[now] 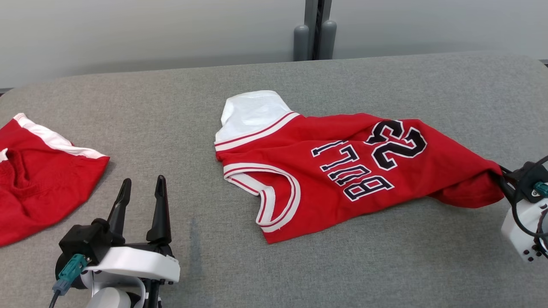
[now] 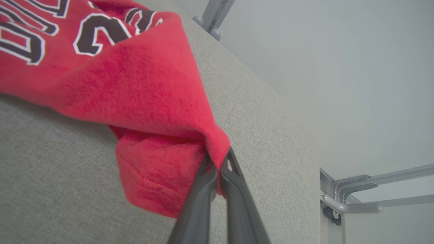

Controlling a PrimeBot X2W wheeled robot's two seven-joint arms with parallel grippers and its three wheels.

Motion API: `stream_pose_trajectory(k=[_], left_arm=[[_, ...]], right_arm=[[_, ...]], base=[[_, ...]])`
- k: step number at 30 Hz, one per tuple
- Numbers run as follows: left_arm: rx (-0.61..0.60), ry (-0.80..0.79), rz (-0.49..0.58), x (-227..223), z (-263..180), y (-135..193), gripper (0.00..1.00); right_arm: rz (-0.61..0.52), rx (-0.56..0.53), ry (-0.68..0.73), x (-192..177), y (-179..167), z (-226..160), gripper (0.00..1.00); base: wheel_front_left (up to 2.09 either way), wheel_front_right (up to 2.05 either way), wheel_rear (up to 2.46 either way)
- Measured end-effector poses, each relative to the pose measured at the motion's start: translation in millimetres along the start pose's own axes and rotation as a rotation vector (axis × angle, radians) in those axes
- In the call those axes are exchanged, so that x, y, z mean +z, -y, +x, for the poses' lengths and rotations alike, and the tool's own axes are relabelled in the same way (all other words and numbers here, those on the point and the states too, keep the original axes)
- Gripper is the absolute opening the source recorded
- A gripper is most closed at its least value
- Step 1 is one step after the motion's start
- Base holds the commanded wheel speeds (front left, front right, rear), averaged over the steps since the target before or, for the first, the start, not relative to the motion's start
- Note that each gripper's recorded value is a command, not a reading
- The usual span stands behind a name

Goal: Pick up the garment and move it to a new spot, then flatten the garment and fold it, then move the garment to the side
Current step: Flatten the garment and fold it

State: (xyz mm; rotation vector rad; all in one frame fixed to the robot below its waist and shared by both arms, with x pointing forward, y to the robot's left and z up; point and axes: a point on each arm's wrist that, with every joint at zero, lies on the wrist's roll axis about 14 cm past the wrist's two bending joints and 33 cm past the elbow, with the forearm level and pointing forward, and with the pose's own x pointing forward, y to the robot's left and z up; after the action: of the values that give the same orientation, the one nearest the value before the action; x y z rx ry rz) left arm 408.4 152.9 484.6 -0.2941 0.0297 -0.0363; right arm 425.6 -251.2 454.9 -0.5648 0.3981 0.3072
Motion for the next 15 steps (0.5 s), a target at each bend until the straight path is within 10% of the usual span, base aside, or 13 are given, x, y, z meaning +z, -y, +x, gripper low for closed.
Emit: stream_pose_trajectory(k=[6,7,8,9,15], left_arm=[[0.015,-0.001,-0.002,0,1,-4,1.0],[0.019,-0.004,-0.002,0,0,-6,1.0],[0.024,-0.006,-0.001,-1,-1,-8,1.0],[0.028,-0.006,-0.002,-1,-1,-9,1.0],[0.028,-0.003,-0.003,1,-2,-9,1.0]], right_arm=[[-0.053,0.037,-0.08,-13,1,17,0.05],[-0.043,0.044,-0.094,-17,-2,20,0.4],[-0.026,0.05,-0.103,-19,-5,22,0.4],[-0.009,0.055,-0.109,-20,-8,24,1.0],[0.067,0.042,-0.112,-24,-8,26,1.0]], base=[[0.0,0.0,0.0],[0.0,0.0,0.0],[0.0,0.0,0.0],[0.0,0.0,0.0],[0.0,0.0,0.0]])
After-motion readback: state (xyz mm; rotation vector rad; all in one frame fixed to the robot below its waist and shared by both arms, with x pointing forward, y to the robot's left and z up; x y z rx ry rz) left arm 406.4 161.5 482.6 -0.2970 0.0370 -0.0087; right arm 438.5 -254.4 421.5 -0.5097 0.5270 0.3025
